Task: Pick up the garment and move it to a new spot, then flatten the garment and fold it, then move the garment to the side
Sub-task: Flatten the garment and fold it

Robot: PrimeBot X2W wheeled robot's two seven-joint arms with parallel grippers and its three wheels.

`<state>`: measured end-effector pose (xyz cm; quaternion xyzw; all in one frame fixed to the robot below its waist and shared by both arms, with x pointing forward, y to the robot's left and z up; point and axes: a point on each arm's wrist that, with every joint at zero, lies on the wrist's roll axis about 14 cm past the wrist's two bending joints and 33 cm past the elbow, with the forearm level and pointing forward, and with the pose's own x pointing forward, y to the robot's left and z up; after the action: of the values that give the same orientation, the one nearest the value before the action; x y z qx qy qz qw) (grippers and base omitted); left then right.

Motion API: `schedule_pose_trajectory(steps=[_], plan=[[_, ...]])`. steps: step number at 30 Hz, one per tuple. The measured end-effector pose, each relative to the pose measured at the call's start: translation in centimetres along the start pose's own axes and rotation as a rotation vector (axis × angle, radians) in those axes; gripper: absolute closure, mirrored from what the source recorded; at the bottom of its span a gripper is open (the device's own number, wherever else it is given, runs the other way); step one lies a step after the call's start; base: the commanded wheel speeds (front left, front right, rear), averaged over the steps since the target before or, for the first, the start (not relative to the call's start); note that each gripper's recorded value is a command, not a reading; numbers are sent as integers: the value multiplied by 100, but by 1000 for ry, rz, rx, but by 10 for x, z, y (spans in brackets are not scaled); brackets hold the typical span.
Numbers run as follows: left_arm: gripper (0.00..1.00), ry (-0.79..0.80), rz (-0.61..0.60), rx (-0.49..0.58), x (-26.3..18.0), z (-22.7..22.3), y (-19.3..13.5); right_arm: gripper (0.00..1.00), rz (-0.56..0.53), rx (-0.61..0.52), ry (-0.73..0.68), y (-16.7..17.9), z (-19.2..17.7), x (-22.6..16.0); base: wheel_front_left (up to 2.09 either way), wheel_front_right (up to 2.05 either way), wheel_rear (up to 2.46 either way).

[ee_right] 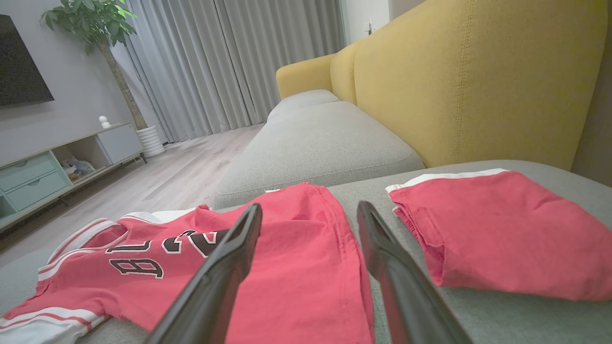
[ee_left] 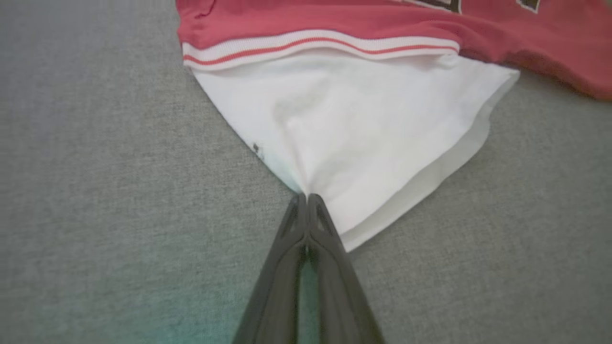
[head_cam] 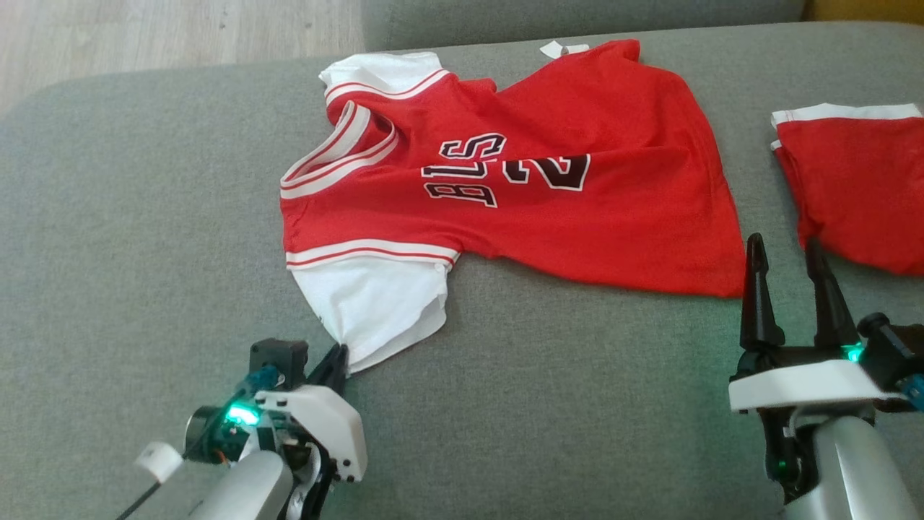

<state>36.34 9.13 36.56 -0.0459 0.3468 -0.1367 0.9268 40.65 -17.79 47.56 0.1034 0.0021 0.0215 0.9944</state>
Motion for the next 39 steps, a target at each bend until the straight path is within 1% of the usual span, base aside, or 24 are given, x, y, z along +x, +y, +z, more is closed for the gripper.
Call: schedule_pose_trajectory(steps=[3,8,13,16,21,22,24,28,32,33,34,35,39], plan=[[100,-65,15,-2,-3,11,3,0,-3,0,5,-1,-1,-1,0,0,0],[100,-278,38,-8,-14,55,8,0,-18,-12,50,-6,-14,-5,0,0,0],[100,-471,49,5,-28,95,10,0,-57,1,157,-17,-42,-9,0,0,0],[100,-540,53,12,-33,108,11,0,-84,16,228,-24,-58,-5,0,0,0],[100,-580,55,15,-37,112,12,0,-117,62,322,-28,-83,-2,0,0,0],[100,-589,57,21,-37,114,12,0,-126,76,365,-29,-95,-3,0,0,0],[100,-594,59,20,-38,115,13,0,-130,81,400,-28,-105,-3,0,0,0],[100,-586,55,19,-37,113,14,0,-128,68,413,-26,-110,6,0,0,0],[100,-582,58,19,-37,111,15,0,-128,81,424,-23,-113,13,0,0,0],[100,-581,58,20,-37,111,15,34,-129,81,428,-23,-113,14,0,0,0],[100,-581,58,20,-36,111,15,73,-130,79,427,-24,-113,15,0,0,0],[100,-581,58,22,-36,111,15,100,-128,76,432,-24,-114,16,0,0,0],[100,-590,57,29,-38,114,15,100,-113,87,421,-19,-110,17,0,0,0]])
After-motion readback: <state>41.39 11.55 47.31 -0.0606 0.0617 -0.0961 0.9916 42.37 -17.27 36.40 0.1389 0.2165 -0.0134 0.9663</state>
